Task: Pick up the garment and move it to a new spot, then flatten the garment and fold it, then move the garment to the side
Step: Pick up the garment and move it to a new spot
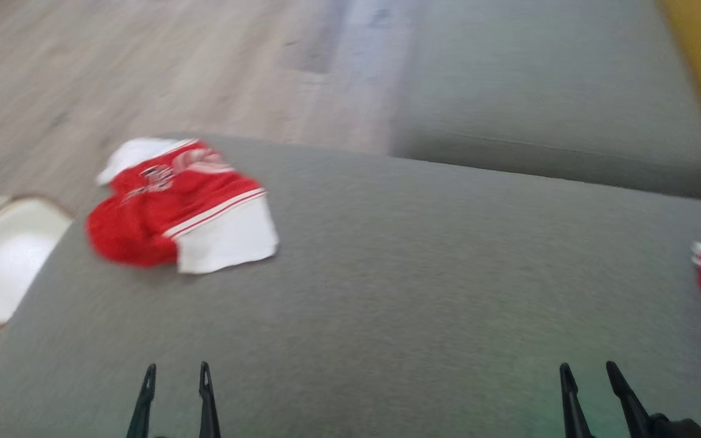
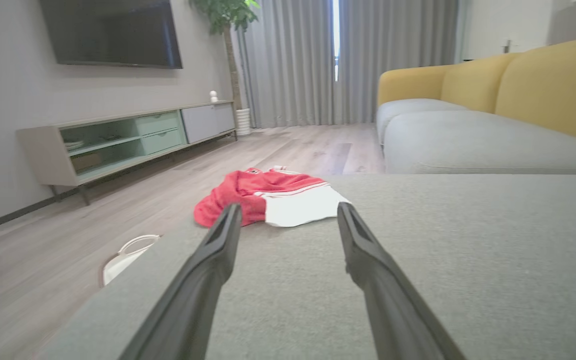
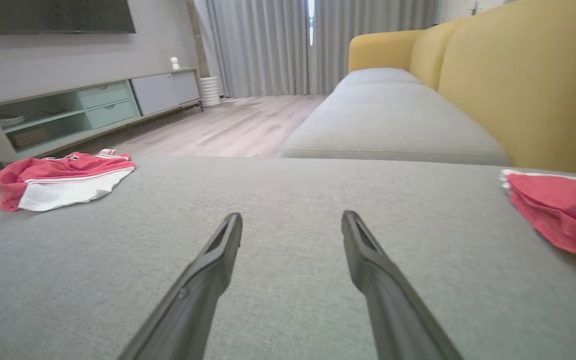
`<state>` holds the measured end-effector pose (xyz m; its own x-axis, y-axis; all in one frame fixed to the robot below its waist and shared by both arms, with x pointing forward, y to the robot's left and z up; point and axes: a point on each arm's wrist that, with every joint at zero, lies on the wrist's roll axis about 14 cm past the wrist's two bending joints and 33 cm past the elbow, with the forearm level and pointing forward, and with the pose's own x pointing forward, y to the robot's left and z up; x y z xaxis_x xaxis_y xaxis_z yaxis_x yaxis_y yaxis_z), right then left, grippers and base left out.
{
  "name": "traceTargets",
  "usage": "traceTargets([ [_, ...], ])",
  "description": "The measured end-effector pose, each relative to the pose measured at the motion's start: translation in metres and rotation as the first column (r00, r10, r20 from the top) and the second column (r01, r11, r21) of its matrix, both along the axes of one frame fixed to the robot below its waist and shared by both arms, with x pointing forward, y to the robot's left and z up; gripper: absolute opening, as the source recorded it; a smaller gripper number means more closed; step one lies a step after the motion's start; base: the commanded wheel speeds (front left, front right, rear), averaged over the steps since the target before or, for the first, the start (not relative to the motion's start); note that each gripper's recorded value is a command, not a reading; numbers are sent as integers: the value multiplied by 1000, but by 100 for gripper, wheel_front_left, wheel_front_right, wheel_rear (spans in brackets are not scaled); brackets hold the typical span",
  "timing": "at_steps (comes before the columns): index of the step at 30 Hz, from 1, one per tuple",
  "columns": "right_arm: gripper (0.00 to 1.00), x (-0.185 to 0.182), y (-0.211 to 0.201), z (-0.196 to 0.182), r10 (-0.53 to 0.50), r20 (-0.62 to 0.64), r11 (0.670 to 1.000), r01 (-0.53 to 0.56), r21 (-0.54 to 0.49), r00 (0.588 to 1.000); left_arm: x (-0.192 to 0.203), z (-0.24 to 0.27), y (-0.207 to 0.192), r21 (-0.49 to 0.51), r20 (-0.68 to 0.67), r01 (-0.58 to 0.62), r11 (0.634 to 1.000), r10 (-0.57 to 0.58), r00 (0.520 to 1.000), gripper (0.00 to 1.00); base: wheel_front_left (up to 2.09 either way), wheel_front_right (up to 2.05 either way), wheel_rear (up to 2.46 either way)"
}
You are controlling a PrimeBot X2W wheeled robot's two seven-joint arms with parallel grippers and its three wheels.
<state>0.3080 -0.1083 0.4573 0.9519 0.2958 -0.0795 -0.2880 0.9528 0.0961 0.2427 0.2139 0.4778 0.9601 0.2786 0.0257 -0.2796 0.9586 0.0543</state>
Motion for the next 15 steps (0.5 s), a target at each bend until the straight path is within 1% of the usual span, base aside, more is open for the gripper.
traceTargets([
  [4,100,10,32,-1,109,-11,994,-109,-5,994,-21,-1,25,-5,1,-111,994,111,994,100,0,0,0],
  [8,100,22,65,-1,212,-12,977,-212,-20,977,-42,-1,48,-11,-6,-227,974,227,974,100,0,0,0],
  [12,100,35,83,-2,261,-10,965,-261,-24,965,-50,0,59,-1,-17,-287,958,287,958,100,0,0,0],
  [15,100,39,84,-10,267,-33,963,-268,-33,963,-39,26,69,38,53,-298,954,296,954,100,0,0,0],
])
